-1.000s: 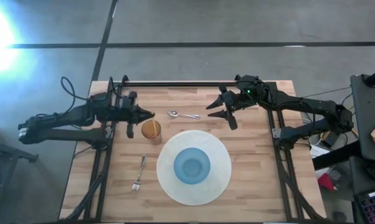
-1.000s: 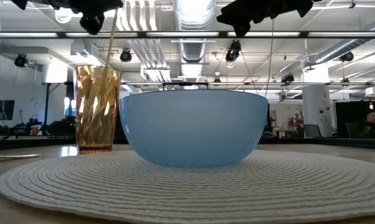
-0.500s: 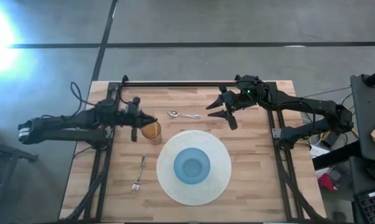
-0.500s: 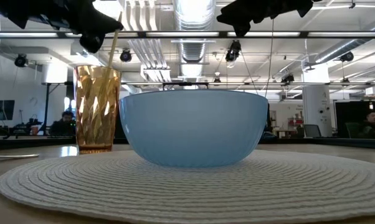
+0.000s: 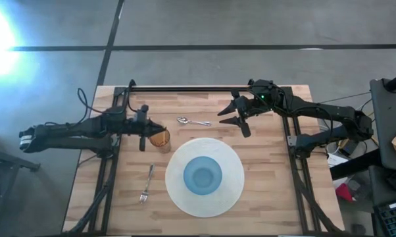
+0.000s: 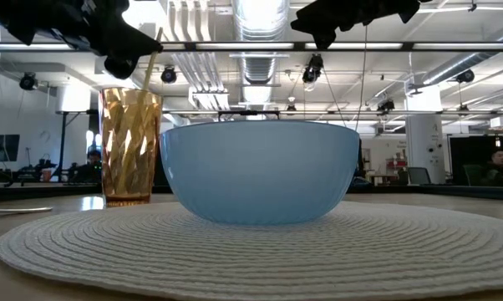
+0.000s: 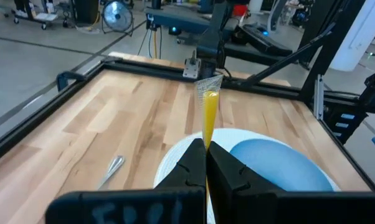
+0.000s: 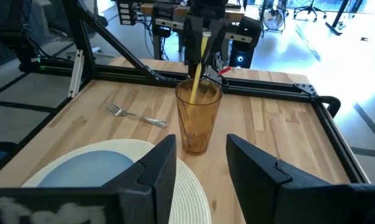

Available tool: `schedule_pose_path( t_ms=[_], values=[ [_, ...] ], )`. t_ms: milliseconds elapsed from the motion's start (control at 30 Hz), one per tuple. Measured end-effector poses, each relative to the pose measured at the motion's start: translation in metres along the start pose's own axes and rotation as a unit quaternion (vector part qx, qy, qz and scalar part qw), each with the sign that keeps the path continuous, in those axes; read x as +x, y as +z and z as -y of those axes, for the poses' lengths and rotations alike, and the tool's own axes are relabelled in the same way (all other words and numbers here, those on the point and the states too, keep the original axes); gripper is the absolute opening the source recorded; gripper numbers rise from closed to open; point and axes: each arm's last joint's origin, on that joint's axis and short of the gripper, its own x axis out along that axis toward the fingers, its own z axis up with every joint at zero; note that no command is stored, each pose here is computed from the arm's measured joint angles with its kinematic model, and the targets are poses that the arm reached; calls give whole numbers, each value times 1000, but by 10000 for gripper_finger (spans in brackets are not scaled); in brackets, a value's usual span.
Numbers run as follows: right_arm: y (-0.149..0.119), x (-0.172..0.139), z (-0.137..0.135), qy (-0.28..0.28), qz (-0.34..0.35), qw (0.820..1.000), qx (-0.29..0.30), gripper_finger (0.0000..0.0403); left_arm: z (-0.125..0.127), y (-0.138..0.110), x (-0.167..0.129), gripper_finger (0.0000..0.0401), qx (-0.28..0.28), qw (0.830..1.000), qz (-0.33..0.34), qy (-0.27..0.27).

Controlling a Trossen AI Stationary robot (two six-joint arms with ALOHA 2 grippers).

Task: Pick & Place Utensil
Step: Put the yellow straw into the yellow glass to the top right of the white mat

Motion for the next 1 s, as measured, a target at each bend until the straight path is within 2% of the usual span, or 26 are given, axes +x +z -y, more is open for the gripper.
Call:
schedule_pose_path(
  t_ms=[400,700,1000],
  values=[
    [0,0,0,0,0,1000,-1,125,0,-3,0,0,-2,1000,-17,2],
    [0,0,0,0,0,1000,0,136,0,-3,0,1,4,1000,-18,2],
    [0,0,0,0,0,1000,0,127,-1,-4,0,38,11,1000,-21,2]
  ],
)
